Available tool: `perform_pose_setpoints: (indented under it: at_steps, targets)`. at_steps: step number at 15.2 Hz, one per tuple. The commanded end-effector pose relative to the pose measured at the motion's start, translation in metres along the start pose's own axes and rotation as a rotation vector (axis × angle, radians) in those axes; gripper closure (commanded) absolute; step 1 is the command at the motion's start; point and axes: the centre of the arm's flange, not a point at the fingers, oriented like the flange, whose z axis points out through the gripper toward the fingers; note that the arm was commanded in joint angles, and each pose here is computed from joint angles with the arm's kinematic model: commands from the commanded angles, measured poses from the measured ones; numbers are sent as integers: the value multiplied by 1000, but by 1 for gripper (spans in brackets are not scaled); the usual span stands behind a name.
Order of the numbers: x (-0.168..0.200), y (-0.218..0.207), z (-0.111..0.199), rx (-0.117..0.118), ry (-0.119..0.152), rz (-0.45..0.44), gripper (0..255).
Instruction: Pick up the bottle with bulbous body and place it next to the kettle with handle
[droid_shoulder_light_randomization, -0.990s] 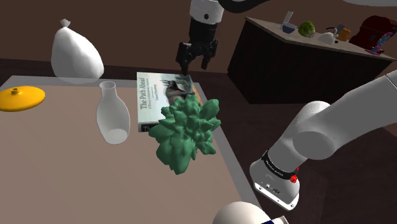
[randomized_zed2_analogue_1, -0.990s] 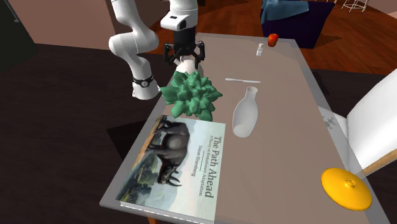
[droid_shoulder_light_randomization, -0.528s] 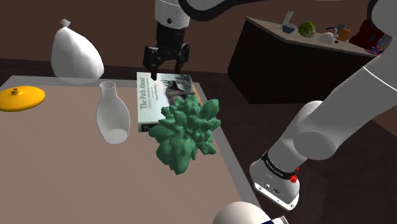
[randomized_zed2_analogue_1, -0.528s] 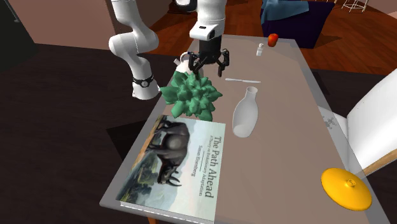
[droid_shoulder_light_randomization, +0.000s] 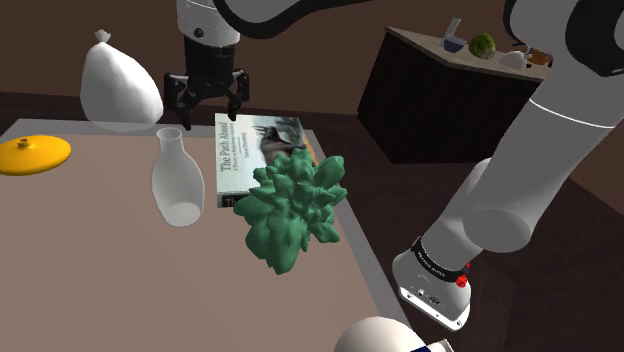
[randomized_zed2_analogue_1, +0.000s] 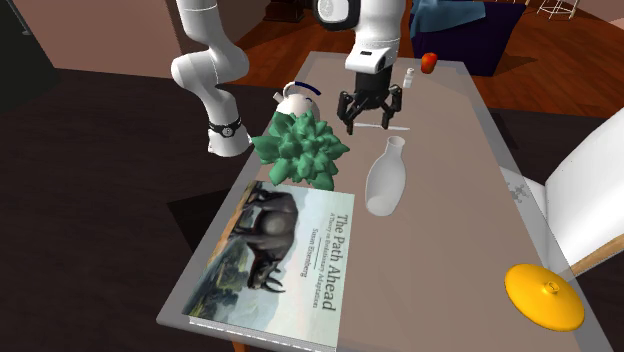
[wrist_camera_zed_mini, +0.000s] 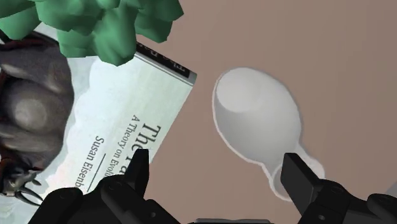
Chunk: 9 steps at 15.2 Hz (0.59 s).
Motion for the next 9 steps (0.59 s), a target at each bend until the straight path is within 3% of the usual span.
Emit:
perform_pose_setpoints:
  at_steps: [1,5,9]
  targets:
    - [9,-24,7,8,8,5,0]
    - [28,-66,15,21,22,11,0]
    - [29,-66,37,21,22,11,0]
